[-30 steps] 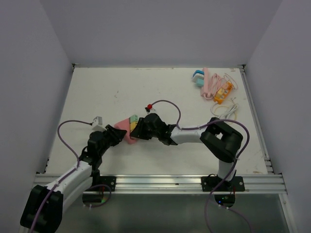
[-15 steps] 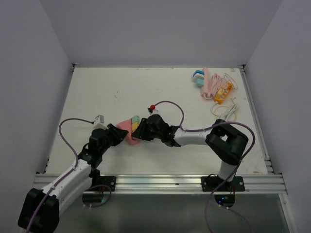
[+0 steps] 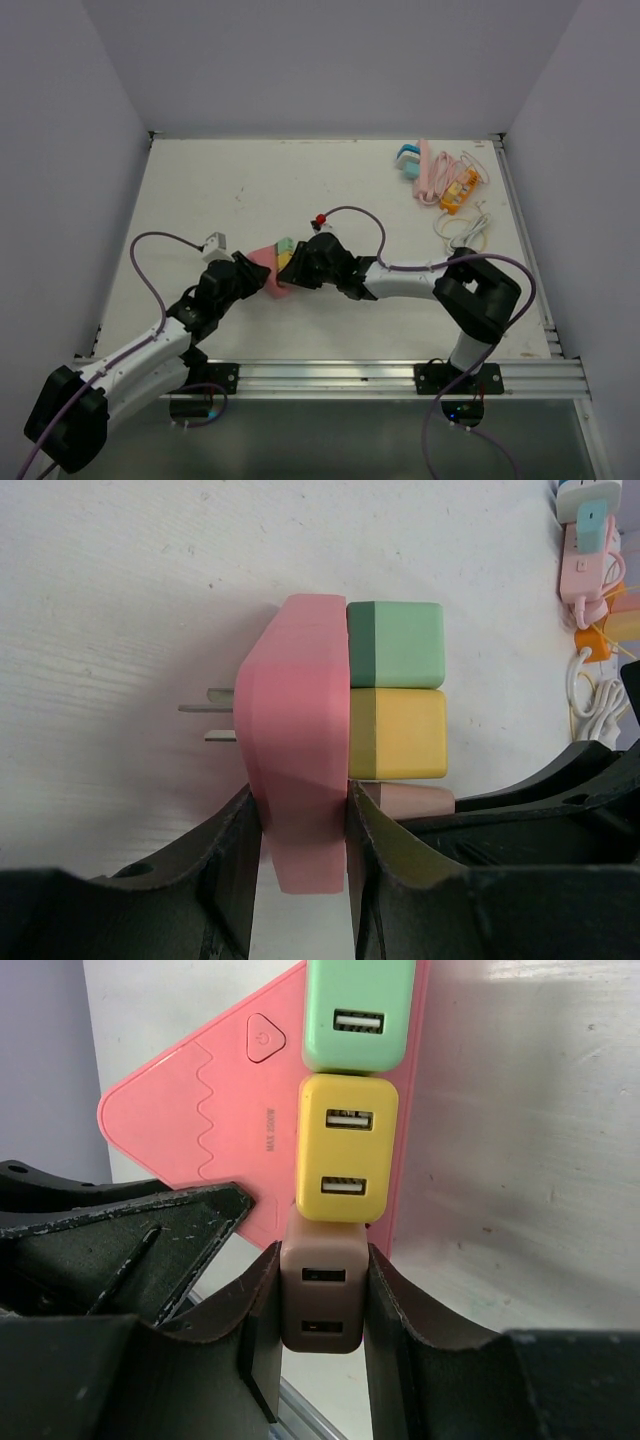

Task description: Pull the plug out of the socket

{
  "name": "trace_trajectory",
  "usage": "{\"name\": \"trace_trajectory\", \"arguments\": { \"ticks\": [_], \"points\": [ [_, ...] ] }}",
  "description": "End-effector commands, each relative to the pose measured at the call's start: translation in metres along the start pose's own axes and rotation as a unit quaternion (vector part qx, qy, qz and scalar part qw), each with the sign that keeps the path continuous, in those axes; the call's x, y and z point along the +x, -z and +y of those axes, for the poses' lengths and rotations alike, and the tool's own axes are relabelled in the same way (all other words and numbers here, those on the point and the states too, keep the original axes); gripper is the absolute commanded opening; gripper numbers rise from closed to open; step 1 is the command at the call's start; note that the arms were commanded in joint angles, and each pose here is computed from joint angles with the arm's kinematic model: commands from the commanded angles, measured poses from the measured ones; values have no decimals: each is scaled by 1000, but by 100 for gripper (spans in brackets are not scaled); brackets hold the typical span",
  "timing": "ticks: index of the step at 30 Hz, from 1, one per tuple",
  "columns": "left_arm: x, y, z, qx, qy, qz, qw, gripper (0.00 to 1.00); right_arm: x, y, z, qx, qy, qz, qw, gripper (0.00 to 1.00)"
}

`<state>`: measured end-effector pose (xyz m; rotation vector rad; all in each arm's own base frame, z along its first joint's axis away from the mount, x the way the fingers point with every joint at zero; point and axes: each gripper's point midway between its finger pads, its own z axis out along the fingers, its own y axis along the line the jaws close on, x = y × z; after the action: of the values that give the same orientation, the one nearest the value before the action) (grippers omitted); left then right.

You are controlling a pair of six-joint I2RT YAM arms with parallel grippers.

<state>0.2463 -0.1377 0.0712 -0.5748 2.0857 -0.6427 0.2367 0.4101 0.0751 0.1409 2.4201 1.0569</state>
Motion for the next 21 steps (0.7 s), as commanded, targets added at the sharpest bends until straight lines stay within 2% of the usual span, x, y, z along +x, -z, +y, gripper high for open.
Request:
{"name": "trace_trajectory", "arguments": {
  "ticks": [1, 14, 17, 21],
  "points": [
    [-28, 5, 72, -169, -50, -84, 981, 0, -20, 27, 2, -7, -6, -16, 1000, 0],
    [-27, 5, 72, -172, -35, -86, 981, 0, -39, 47, -6, -88, -33, -33, 995, 0],
    [-27, 3, 62, -145, -31, -83, 985, 0, -61, 57, -20, -94, -30, -53, 994, 0],
    [-26, 1, 51, -115, -34, -78, 990, 0, -96, 71, -55, -61, -17, -94, 994, 0]
  ]
}}
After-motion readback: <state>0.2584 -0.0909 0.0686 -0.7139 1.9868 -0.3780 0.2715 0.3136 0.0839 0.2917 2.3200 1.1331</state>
